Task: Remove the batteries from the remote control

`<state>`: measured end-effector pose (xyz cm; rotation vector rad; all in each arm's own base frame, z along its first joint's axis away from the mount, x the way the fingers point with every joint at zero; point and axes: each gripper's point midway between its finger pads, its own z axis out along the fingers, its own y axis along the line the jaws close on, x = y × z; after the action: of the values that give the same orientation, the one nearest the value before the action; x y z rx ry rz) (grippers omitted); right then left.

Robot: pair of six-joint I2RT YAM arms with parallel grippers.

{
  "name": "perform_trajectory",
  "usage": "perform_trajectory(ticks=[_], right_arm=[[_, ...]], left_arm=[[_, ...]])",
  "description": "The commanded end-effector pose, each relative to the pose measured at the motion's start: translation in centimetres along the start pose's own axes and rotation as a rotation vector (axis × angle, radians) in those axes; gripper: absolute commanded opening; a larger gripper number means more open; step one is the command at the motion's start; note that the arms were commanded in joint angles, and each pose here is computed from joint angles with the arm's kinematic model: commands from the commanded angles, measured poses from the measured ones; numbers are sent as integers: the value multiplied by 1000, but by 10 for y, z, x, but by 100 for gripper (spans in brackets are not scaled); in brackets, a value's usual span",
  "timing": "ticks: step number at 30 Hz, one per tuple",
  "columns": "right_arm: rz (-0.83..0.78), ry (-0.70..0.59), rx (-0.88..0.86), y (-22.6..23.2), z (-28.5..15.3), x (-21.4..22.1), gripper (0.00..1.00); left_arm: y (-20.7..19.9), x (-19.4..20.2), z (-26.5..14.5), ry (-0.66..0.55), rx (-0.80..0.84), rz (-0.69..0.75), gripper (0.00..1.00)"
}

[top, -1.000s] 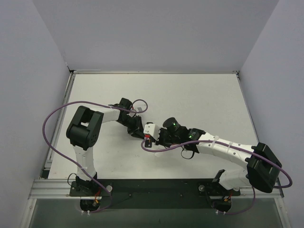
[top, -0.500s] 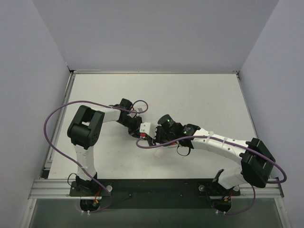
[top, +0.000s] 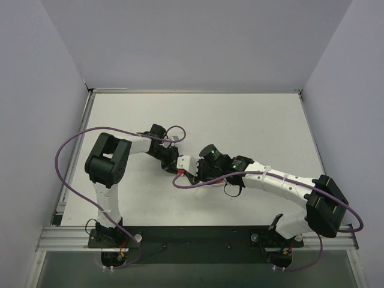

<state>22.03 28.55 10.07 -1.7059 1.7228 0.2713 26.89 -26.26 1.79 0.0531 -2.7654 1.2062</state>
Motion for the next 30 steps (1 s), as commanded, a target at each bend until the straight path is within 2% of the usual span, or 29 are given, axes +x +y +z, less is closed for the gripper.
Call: perform_trajectory(ticks=[1,18,30], right_arm=[[-31,-41,39,-14,-15,-16,0],[-69,-74,32,-18,-21,-20,0],[-103,-51,3,-10,-17,-5,0]], left_arm=[[-6,-12,-4,-31,24,29,25],[-4,-13,-5,-37,18,24,25],[-3,-15,-8,-50,10,19,25]])
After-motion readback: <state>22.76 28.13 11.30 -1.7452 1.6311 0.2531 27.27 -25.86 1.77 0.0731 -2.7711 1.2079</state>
